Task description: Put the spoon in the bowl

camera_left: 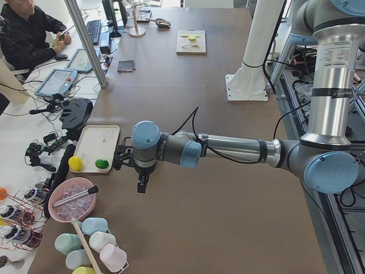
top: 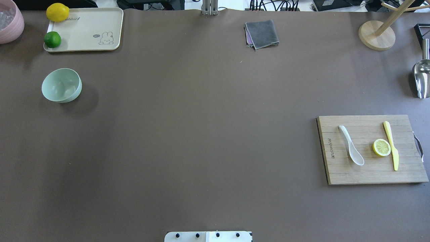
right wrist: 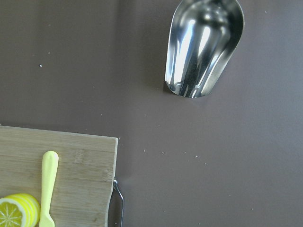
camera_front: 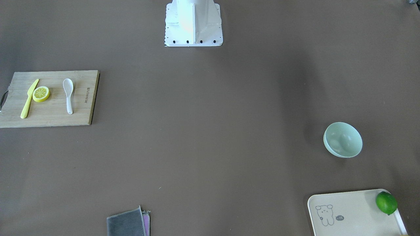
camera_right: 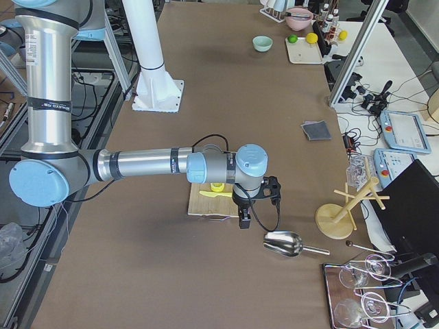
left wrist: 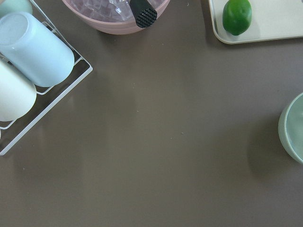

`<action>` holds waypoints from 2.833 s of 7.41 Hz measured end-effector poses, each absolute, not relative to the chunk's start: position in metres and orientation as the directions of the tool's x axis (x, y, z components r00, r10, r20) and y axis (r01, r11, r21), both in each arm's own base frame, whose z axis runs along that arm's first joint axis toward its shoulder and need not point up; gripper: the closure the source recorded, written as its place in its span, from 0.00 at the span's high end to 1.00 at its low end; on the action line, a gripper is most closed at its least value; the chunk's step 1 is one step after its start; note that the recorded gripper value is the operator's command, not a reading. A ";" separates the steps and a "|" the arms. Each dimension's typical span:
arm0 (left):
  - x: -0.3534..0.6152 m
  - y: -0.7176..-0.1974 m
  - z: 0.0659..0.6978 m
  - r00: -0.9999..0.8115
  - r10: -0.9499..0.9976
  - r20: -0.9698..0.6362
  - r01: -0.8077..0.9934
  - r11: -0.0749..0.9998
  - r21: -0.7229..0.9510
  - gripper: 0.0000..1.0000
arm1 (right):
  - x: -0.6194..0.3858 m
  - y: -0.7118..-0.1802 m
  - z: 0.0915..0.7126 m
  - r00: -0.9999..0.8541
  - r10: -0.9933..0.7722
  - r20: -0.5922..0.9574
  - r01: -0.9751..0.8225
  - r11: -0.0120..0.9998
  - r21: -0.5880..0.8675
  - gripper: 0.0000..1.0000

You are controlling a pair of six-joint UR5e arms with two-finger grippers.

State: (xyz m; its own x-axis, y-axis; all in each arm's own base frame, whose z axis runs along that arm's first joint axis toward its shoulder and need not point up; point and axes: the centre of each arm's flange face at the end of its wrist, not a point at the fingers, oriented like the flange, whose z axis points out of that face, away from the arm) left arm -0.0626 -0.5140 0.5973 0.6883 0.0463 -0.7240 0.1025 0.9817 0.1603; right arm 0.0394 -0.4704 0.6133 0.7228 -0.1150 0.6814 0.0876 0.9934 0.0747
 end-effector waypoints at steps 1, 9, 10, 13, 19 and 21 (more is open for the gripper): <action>-0.056 -0.518 0.601 0.685 0.073 -0.725 0.099 0.976 0.192 0.98 | 0.036 -0.472 0.610 0.721 -0.123 0.682 0.093 0.992 0.080 1.00; 0.173 -0.586 0.551 0.581 -0.009 -0.814 0.234 0.960 0.156 0.98 | 0.001 -0.499 0.582 0.704 -0.202 0.680 0.151 0.979 0.135 1.00; 0.187 -0.585 0.559 0.597 -0.009 -0.803 0.232 0.959 0.162 0.98 | -0.001 -0.500 0.579 0.695 -0.209 0.688 0.151 0.978 0.144 1.00; 0.196 -0.583 0.589 0.613 -0.008 -0.790 0.222 0.961 0.162 0.97 | -0.034 -0.501 0.553 0.621 -0.186 0.761 0.138 0.982 0.127 1.00; 0.208 -0.573 0.597 0.607 0.005 -0.795 0.206 0.965 0.163 0.21 | -0.115 -0.498 0.521 0.633 -0.019 0.774 0.022 1.000 0.007 1.00; 0.213 -0.571 0.597 0.606 0.011 -0.795 0.198 0.966 0.164 0.00 | -0.126 -0.497 0.518 0.635 0.005 0.773 0.006 1.000 -0.011 1.00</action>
State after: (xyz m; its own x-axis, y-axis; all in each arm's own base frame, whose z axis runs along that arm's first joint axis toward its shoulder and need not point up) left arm 0.2133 -0.5714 0.5966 0.6065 0.0107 -0.7950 0.1977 0.9665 0.1638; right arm -0.1260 -0.4967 0.5183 0.6347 0.0047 0.7727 0.0058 0.9999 -0.0108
